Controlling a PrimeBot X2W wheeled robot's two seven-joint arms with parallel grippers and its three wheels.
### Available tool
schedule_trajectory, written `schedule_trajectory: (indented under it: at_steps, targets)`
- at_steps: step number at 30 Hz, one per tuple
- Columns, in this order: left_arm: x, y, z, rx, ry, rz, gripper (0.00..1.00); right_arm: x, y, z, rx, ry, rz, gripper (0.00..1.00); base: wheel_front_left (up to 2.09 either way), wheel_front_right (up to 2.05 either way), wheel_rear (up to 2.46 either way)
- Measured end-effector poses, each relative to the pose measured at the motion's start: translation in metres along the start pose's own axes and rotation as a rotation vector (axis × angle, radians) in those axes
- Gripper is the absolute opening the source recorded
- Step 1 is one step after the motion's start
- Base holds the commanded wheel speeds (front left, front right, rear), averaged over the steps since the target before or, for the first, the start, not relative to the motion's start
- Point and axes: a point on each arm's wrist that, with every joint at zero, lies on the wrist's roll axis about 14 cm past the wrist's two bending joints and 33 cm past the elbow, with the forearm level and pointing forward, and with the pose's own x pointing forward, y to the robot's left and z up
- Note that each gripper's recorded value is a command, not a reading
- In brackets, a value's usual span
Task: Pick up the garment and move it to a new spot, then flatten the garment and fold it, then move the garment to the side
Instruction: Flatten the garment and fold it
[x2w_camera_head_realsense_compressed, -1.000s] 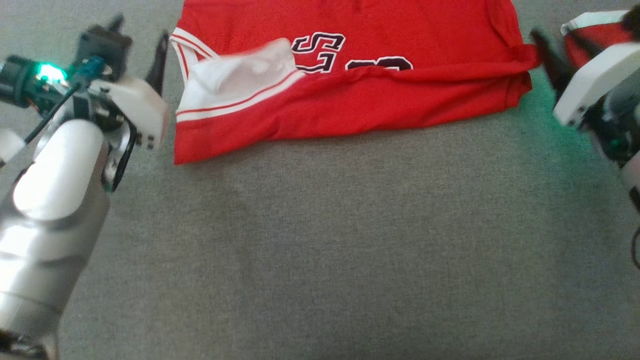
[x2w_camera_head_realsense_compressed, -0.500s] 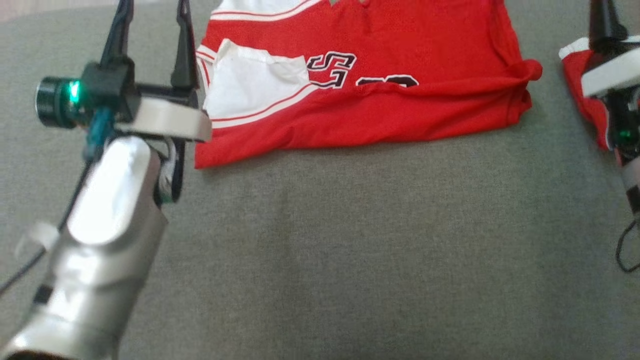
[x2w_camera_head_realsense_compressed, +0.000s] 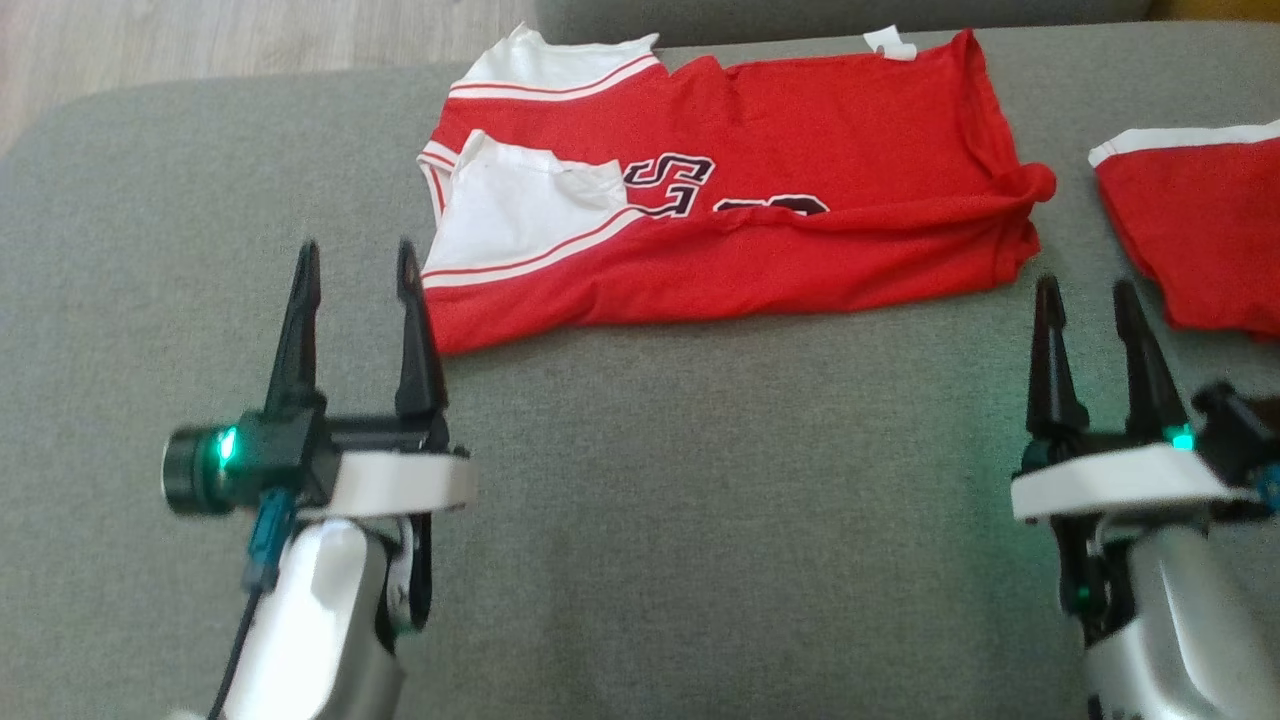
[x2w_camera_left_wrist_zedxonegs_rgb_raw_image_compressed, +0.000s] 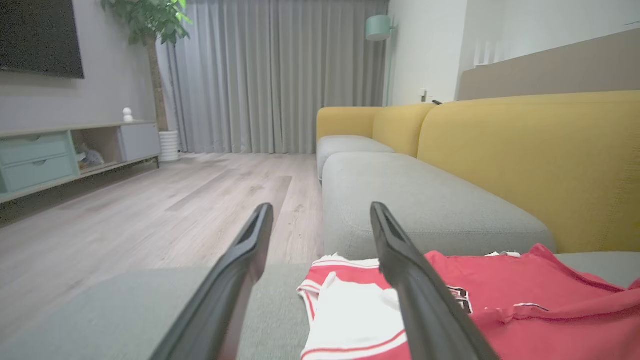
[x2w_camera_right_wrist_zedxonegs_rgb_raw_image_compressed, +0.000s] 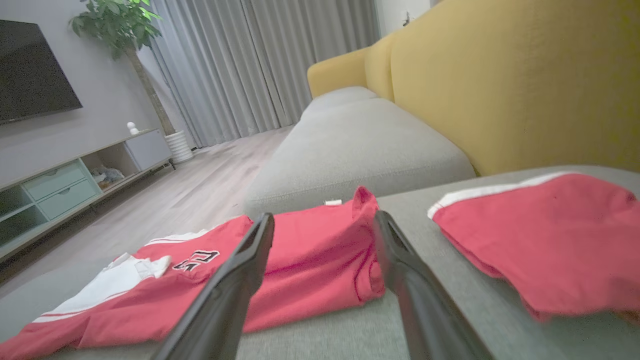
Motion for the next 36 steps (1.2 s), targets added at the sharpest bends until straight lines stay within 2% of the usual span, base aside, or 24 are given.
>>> schedule_trajectory:
  at_steps: [5,16,24,28,33,34,35,36]
  targets:
    - [-0.011,0.002,-0.015,-0.015,0.046,0.01,1.0,-0.017,-0.006,-0.007,0.006,0.015,-0.031,1.0,0.0,0.0,0.0]
    - [-0.002,0.0,-0.069,0.027,0.198,-0.017,1.0,-0.014,0.0,-0.012,-0.002,0.024,-0.016,1.0,0.0,0.0,0.0]
    - [-0.003,0.005,-0.142,0.083,0.472,-0.015,1.0,-0.015,-0.011,-0.021,0.004,0.05,-0.045,1.0,0.0,0.0,0.0]
    - [0.003,0.018,-0.16,0.105,0.541,0.033,1.0,-0.016,-0.016,-0.025,0.009,0.061,-0.059,1.0,0.0,0.0,0.0]
    - [0.012,0.016,-0.175,0.122,0.621,0.025,1.0,-0.015,-0.023,-0.025,0.014,0.059,-0.077,1.0,0.0,0.0,0.0]
    - [0.014,0.014,-0.177,0.12,0.63,0.015,0.44,-0.015,-0.024,-0.025,0.013,0.061,-0.081,1.0,0.0,0.0,0.0]
    - [0.016,0.012,-0.177,0.115,0.634,0.006,0.0,-0.015,-0.025,-0.026,0.013,0.062,-0.083,1.0,0.0,0.0,0.0]
    - [0.018,0.01,-0.176,0.107,0.632,0.0,0.0,-0.016,-0.025,-0.027,0.013,0.065,-0.084,1.0,0.0,0.0,0.0]
